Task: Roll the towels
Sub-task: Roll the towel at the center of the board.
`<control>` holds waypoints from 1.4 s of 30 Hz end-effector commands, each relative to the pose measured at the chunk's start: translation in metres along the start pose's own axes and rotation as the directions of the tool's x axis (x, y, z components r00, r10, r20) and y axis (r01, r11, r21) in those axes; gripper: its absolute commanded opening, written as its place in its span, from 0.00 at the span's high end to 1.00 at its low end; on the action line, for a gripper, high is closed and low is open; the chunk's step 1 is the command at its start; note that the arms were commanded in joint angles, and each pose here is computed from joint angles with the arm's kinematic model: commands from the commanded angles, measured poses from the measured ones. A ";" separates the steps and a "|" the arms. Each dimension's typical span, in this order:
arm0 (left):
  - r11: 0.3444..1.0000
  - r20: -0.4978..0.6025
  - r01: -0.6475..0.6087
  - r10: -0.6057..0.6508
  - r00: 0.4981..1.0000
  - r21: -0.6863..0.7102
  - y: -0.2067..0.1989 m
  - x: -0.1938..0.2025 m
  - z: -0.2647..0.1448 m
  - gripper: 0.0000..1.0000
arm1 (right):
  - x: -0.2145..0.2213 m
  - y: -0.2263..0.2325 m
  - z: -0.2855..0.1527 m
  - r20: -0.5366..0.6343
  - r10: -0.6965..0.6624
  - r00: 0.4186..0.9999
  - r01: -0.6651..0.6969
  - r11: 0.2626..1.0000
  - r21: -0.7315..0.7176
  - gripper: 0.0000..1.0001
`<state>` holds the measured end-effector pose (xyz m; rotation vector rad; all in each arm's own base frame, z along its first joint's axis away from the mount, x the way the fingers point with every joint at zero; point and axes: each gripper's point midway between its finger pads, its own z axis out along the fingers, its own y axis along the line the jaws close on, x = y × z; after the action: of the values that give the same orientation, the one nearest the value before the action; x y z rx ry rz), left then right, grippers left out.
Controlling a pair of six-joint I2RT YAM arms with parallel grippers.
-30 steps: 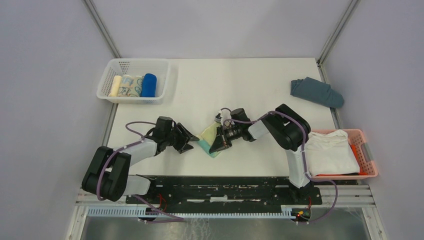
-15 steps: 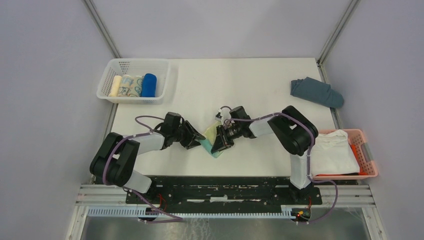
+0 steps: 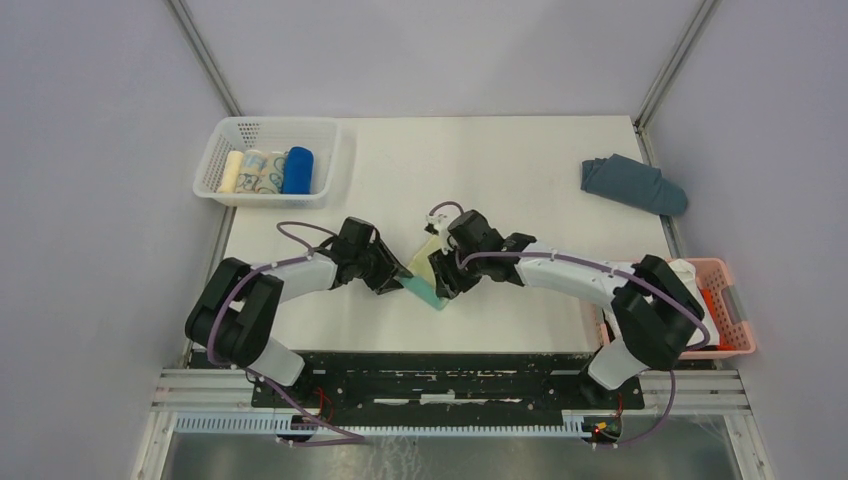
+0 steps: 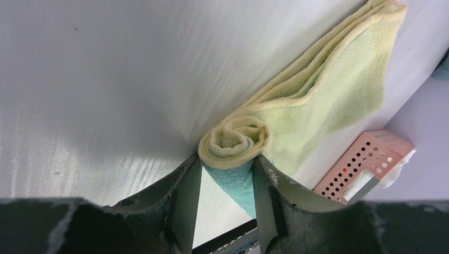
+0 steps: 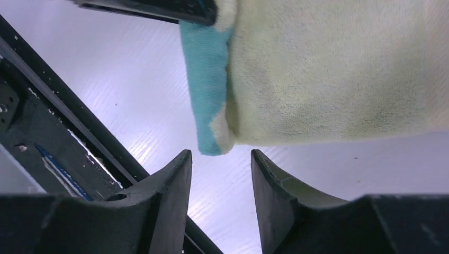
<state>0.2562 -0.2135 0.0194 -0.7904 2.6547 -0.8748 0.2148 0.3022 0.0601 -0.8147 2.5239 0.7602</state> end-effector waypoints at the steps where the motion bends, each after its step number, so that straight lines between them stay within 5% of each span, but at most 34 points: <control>1: 0.979 0.027 -0.013 0.019 0.999 -0.206 0.048 0.001 0.007 0.52 | -0.033 0.004 -0.027 0.101 -0.234 0.967 0.205 0.950 0.237 0.47; 15: 0.973 0.022 -0.018 0.024 0.999 -0.228 0.050 0.002 0.006 0.52 | -0.028 0.037 0.022 0.050 -0.437 0.898 0.403 0.863 0.304 0.51; 30: 0.972 0.024 -0.027 0.034 0.999 -0.234 0.051 0.002 0.006 0.51 | 0.053 -0.030 0.044 -0.260 -0.359 0.896 0.441 0.781 0.441 0.53; 37: 0.966 0.019 -0.021 0.027 0.999 -0.257 0.059 0.005 0.001 0.52 | 0.063 -0.020 0.048 -0.282 -0.360 0.889 0.447 0.816 0.367 0.68; 42: 0.965 0.115 0.026 0.004 0.993 -0.261 0.069 -0.007 -0.026 0.51 | 0.061 0.015 0.063 -0.270 -0.395 0.878 0.451 0.873 0.187 0.81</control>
<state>0.2539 -0.2068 0.0202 -0.8034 2.6625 -0.7826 0.2116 0.3271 0.0168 -1.1833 2.2714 0.0874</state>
